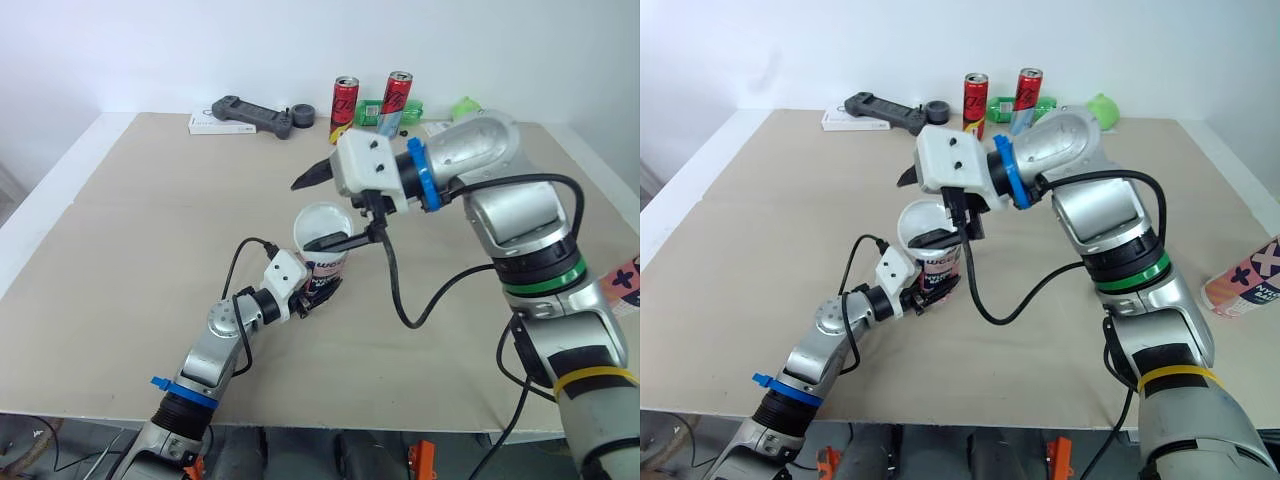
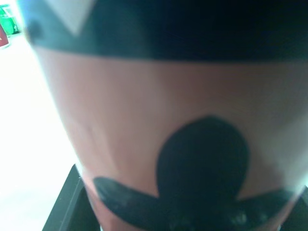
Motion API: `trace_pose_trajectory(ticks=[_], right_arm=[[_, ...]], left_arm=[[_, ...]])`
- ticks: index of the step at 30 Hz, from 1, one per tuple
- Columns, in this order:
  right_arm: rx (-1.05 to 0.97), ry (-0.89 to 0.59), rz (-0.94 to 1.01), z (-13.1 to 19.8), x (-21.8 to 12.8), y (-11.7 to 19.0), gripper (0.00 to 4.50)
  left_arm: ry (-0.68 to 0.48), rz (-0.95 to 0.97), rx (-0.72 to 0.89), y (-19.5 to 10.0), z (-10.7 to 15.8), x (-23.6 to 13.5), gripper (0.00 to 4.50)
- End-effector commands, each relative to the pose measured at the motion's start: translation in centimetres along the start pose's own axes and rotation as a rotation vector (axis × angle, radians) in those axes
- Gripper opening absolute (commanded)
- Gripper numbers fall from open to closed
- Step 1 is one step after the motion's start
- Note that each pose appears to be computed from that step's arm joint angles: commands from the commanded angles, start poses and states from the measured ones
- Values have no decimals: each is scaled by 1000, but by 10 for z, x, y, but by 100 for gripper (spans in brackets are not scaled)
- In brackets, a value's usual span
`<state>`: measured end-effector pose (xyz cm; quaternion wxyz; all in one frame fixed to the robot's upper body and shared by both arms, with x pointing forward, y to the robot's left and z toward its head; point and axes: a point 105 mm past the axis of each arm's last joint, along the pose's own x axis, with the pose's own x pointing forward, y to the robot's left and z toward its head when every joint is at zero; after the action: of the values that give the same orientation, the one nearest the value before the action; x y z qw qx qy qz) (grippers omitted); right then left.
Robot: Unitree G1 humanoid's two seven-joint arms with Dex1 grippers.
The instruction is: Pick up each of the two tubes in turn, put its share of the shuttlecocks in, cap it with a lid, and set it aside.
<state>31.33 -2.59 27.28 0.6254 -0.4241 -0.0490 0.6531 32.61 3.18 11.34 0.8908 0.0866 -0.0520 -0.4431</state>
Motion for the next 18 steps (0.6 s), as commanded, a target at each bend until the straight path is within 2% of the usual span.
trace_pose_trajectory(ticks=[1, 4, 5, 6, 7, 8, 9, 11, 13, 14, 18], right_arm=[[-4, 19, -6, -4, 1, -3, 447], [5, 20, -9, -6, 2, -4, 447], [8, 16, -11, -7, 2, -5, 396], [10, 14, -12, -7, 2, -5, 366], [11, 16, -14, -7, 2, -6, 310], [15, 16, -14, -8, 2, -7, 287], [19, 18, -12, -9, 2, -7, 229], [23, 20, -6, -10, 1, -6, 148], [24, 22, -3, -10, 1, -6, 28], [25, 23, -2, -10, 0, -5, 6], [31, 28, 4, -11, -2, -5, 6]], left_arm=[[35, -4, 1, -1, -8, -1, 245], [33, -2, 1, -1, -7, -1, 245], [32, -1, 1, -1, -7, -1, 245], [32, 0, 0, -1, -7, -1, 245], [32, 1, 0, -1, -7, -2, 245], [32, 1, -1, -1, -7, -2, 245], [33, 1, -1, -2, -8, -2, 245], [35, 0, -1, -2, -8, -3, 245], [35, 0, 0, -2, -8, -3, 245], [34, 0, 0, -2, -8, -2, 245], [32, 1, 1, -1, -7, -1, 245]])
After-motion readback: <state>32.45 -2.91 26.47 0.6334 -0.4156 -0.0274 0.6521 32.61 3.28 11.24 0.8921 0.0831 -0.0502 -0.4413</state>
